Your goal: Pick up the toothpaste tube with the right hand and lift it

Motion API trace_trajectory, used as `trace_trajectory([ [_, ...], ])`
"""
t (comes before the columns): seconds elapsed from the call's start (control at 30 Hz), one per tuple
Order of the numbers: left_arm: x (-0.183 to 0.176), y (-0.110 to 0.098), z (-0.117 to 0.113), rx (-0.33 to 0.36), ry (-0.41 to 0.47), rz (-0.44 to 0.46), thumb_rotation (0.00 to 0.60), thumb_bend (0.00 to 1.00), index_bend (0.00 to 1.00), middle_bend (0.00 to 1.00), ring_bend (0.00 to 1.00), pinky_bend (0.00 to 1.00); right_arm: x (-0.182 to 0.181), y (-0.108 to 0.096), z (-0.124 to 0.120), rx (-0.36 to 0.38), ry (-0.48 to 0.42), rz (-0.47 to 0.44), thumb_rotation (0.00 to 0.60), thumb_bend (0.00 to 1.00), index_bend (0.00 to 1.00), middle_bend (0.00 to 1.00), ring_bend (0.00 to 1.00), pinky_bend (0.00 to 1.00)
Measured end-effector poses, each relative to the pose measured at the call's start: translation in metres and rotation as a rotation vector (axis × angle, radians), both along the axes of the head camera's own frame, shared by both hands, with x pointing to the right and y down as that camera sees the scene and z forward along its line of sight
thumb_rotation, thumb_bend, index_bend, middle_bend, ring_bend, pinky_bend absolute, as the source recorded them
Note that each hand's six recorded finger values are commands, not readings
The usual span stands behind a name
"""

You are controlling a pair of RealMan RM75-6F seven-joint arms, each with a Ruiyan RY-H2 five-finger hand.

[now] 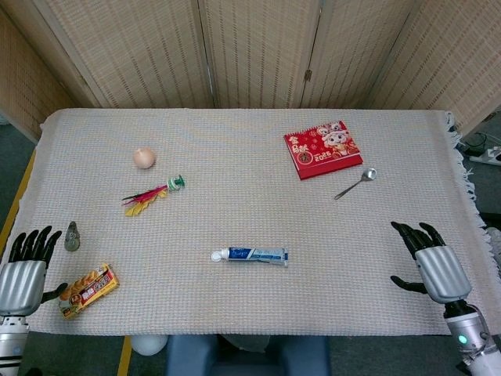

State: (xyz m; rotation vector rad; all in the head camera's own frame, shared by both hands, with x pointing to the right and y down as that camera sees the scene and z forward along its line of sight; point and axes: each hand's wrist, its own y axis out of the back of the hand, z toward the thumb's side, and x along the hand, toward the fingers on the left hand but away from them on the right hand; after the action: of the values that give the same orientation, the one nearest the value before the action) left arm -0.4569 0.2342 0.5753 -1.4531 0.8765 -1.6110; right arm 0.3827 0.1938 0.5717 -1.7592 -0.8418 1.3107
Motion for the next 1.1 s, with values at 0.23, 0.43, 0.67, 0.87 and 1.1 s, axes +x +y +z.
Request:
trace_trajectory([
  [0.23, 0.002, -0.001, -0.001, -0.002, 0.011, 0.004, 0.600, 0.14, 0.14, 0.09, 0.07, 0.00, -0.055, -0.015, 0.012, -0.033, -0.057, -0.125, 0.566, 0.17, 0.14, 0.22, 0.26, 0.15],
  [0.43, 0.006, -0.001, -0.006, 0.004, 0.021, 0.018, 0.600, 0.14, 0.14, 0.09, 0.07, 0.00, -0.110, -0.025, 0.029, -0.075, -0.108, -0.226, 0.568, 0.17, 0.18, 0.25, 0.29, 0.17],
  [0.67, 0.006, 0.003, -0.008, -0.001, 0.019, 0.016, 0.600, 0.14, 0.14, 0.09, 0.07, 0.00, -0.178, -0.030, 0.058, -0.141, -0.134, -0.329, 0.588, 0.17, 0.22, 0.27, 0.30, 0.20],
  [0.87, 0.006, 0.005, -0.010, -0.008, 0.016, 0.014, 0.600, 0.14, 0.14, 0.09, 0.07, 0.00, -0.217, -0.033, 0.074, -0.156, -0.140, -0.369, 0.588, 0.19, 0.26, 0.29, 0.32, 0.21],
  [1.1, 0.008, 0.005, -0.010, -0.010, 0.017, 0.017, 0.600, 0.14, 0.14, 0.09, 0.08, 0.00, -0.245, -0.030, 0.095, -0.169, -0.106, -0.395, 0.586, 0.21, 0.28, 0.30, 0.34, 0.23],
])
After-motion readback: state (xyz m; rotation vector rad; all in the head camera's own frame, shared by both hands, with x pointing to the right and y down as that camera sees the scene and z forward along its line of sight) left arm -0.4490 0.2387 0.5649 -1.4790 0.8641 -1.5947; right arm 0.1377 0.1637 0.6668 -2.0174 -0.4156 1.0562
